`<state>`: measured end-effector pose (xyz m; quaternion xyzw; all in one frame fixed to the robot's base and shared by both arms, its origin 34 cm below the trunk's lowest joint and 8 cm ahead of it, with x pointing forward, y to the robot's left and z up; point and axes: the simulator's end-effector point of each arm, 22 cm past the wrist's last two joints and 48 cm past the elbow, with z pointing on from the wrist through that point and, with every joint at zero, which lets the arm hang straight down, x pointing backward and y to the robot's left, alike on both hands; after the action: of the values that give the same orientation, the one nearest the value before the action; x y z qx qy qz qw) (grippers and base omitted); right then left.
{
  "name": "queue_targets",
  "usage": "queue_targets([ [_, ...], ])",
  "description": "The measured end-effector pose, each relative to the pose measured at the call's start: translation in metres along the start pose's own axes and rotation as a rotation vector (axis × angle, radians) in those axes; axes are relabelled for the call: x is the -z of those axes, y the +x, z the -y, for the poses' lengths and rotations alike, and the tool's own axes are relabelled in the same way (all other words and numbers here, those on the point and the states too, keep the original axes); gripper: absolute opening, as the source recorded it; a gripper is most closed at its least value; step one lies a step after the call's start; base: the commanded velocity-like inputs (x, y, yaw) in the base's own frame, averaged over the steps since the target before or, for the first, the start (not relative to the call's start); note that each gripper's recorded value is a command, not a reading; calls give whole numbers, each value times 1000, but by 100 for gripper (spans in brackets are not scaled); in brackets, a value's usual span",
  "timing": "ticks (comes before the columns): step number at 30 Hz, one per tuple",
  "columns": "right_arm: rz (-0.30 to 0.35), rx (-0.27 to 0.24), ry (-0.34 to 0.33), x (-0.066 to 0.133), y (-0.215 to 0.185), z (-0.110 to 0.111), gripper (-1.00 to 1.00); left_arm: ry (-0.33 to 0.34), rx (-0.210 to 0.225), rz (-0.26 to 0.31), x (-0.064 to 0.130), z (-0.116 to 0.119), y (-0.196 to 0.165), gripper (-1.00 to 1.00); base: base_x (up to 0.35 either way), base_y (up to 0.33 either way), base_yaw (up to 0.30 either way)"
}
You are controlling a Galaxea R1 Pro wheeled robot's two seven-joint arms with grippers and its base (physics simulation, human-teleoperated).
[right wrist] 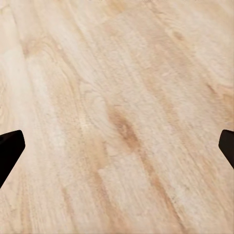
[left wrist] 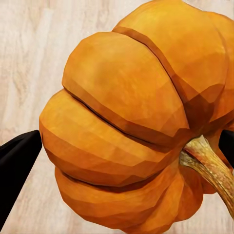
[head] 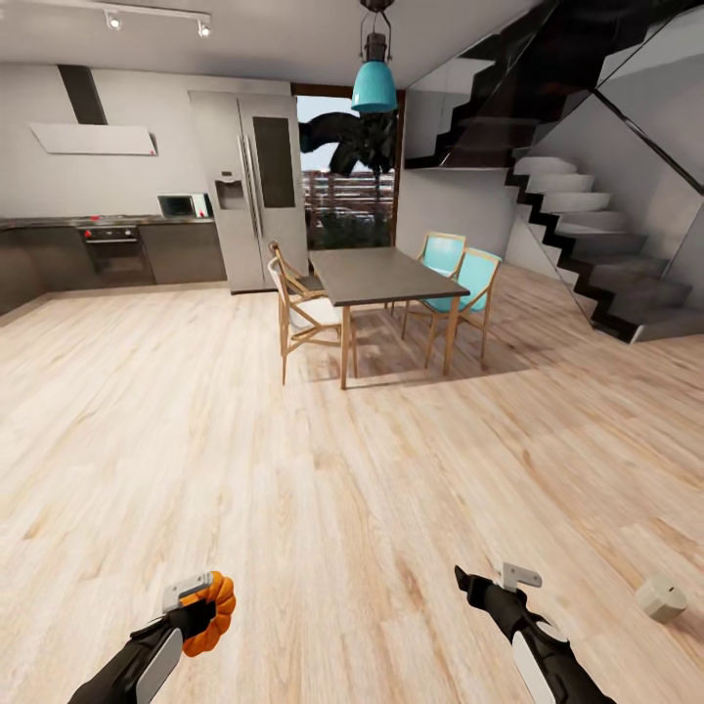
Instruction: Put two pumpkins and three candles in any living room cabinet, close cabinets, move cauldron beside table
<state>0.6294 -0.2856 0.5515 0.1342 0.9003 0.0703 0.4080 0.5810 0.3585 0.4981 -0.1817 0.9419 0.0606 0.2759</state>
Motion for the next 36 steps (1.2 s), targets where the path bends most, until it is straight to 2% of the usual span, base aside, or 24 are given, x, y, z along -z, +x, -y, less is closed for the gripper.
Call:
queue_targets([
  [11,-9,-2,3,12,-11,-4,100,-1,-1,-1,16,0,-12,-100,0,0,0],
  [28,-141,-21,28,33,30,-1,100,-3,0,-7,40,-1,-27,-100,0,0,0],
  [36,-178,-28,39,44,38,-1,100,-3,0,-20,51,-1,-33,-100,0,0,0],
])
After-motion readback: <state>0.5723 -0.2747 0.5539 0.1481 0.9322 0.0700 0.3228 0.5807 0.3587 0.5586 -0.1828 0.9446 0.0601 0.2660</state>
